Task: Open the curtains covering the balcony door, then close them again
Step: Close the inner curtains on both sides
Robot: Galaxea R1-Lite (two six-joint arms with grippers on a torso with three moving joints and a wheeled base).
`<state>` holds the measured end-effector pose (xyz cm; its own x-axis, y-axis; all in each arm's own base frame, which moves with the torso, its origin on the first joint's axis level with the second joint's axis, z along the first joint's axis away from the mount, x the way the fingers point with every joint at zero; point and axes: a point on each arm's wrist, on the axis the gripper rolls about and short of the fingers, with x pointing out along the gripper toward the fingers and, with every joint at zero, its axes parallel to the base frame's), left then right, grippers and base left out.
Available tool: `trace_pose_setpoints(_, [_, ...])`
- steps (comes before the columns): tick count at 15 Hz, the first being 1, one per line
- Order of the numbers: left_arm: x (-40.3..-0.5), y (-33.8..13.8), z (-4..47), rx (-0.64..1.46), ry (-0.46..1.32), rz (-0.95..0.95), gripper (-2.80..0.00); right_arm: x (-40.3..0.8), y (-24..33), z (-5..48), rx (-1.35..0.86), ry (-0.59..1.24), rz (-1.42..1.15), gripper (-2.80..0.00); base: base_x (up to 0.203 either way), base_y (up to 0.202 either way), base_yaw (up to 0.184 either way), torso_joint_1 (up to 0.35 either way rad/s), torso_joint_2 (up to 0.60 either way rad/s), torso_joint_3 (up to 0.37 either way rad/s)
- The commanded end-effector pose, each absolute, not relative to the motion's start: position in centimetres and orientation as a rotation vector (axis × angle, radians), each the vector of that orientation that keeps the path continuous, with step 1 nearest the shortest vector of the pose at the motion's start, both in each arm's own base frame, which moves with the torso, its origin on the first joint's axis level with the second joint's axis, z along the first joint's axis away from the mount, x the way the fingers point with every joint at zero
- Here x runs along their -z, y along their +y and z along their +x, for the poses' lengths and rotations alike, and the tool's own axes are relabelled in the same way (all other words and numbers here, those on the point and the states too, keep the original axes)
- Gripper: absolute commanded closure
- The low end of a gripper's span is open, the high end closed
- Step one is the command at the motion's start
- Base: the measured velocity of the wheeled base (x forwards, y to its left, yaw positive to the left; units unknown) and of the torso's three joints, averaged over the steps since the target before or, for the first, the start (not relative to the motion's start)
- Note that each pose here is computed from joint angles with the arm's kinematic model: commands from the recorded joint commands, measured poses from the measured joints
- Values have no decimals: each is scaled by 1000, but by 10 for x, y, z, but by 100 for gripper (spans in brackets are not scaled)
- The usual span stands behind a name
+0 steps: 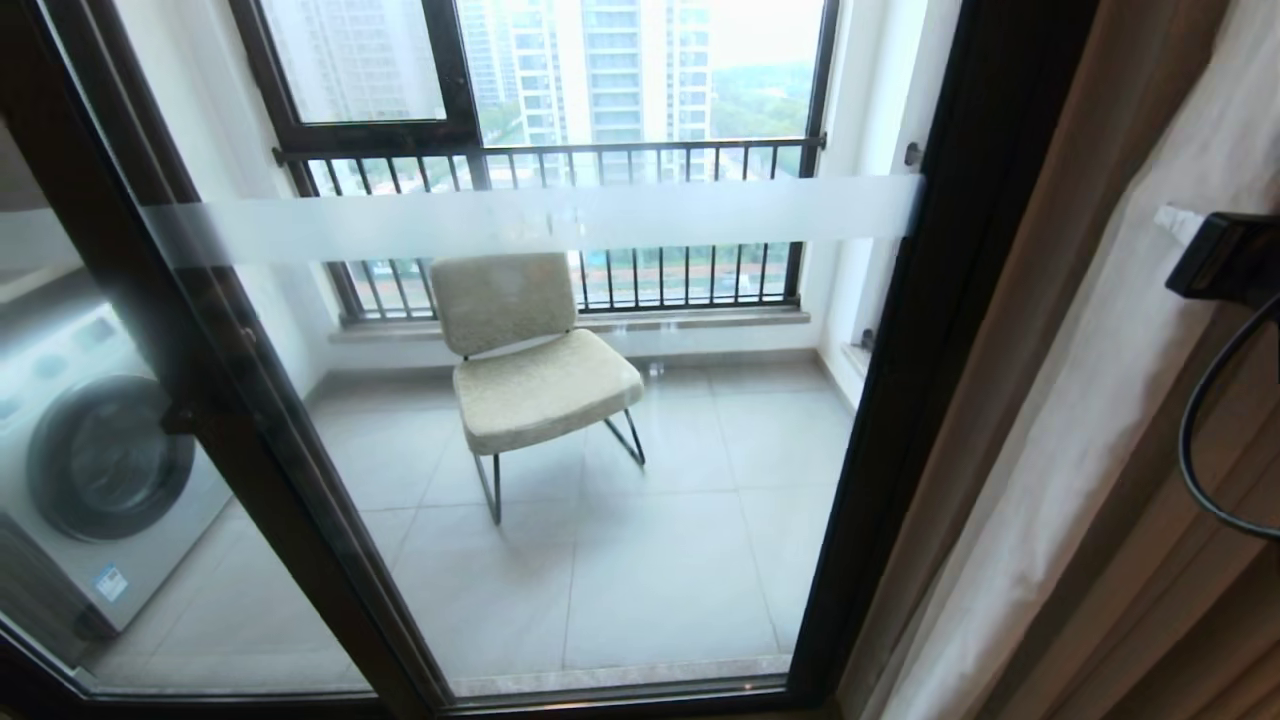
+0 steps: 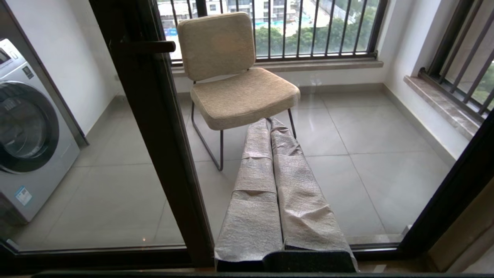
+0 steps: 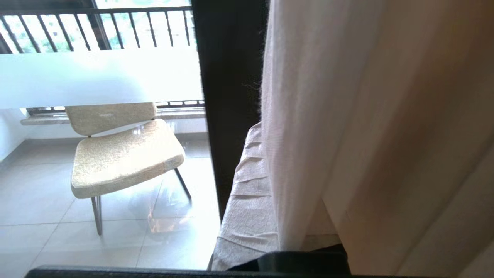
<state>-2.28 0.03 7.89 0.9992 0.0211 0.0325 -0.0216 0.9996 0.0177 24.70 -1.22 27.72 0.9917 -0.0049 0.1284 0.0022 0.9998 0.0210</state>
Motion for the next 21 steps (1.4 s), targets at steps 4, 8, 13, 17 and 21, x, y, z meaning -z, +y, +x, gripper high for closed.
trace_pose_setpoints(4, [-79,0,-23,-23,-34,14,0,-278,-12,249,3,-133,22,0,0,193,1,2,2,2])
trace_pose_setpoints(8, [-79,0,-23,-23,-34,12,0,-278,-12,250,0,-135,21,0,0,190,0,4,1,1])
trace_pose_setpoints(13, [-79,0,-23,-23,-34,12,0,-280,-3,250,-32,-139,20,0,0,193,1,0,4,1])
trace_pose_setpoints(17, [-79,0,-23,-23,-34,12,0,-283,-2,253,-37,-148,20,0,0,181,1,6,3,3])
trace_pose_setpoints(21, [-79,0,-23,-25,-34,13,0,-284,1,254,-49,-151,21,0,0,192,1,3,0,2])
